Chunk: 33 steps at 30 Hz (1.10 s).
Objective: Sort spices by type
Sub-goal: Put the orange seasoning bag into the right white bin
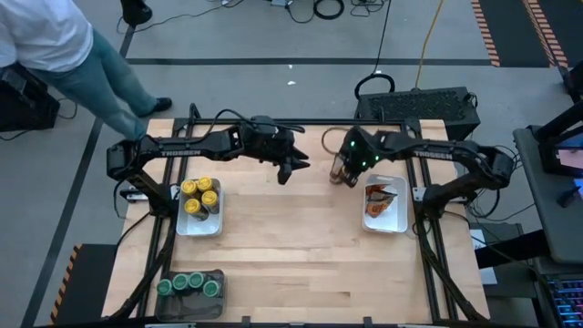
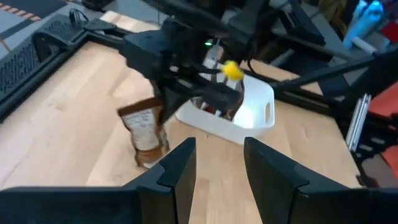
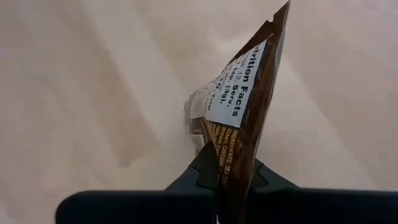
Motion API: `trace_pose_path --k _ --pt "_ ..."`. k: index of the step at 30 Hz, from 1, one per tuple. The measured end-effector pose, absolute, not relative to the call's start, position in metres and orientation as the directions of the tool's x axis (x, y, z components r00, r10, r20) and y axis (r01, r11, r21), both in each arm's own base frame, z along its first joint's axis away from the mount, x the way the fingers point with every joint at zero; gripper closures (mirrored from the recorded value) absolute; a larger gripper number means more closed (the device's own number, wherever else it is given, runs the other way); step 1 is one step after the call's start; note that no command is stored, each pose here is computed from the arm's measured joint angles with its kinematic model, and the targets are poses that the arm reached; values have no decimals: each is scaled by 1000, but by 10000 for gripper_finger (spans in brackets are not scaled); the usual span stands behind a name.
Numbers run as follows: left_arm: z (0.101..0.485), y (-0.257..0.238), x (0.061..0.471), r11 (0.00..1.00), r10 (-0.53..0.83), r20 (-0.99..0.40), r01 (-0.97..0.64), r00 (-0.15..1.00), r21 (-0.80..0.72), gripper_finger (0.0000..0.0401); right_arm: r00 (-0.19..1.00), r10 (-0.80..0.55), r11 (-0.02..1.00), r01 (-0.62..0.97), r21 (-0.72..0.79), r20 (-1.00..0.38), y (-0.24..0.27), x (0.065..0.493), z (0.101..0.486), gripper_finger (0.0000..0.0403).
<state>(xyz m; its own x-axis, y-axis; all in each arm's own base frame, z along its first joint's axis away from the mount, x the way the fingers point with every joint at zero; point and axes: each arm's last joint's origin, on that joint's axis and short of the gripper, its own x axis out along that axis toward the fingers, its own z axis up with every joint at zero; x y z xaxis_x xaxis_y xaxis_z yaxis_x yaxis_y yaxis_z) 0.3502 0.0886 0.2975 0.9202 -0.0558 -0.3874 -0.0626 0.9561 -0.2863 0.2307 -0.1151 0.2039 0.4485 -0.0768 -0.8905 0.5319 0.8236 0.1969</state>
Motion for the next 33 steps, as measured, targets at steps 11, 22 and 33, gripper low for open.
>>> trace_pose_path --k 11,22,33 --pt "290 84 346 950 -173 -451 26 876 -312 263 522 22 887 383 258 -853 -55 259 208 403" --pt "289 84 345 957 -177 -463 42 869 -287 263 523 74 912 309 270 -849 -28 264 208 402" --pt "289 81 346 958 -185 -462 55 867 -280 263 541 95 938 233 257 -836 -16 269 217 311"
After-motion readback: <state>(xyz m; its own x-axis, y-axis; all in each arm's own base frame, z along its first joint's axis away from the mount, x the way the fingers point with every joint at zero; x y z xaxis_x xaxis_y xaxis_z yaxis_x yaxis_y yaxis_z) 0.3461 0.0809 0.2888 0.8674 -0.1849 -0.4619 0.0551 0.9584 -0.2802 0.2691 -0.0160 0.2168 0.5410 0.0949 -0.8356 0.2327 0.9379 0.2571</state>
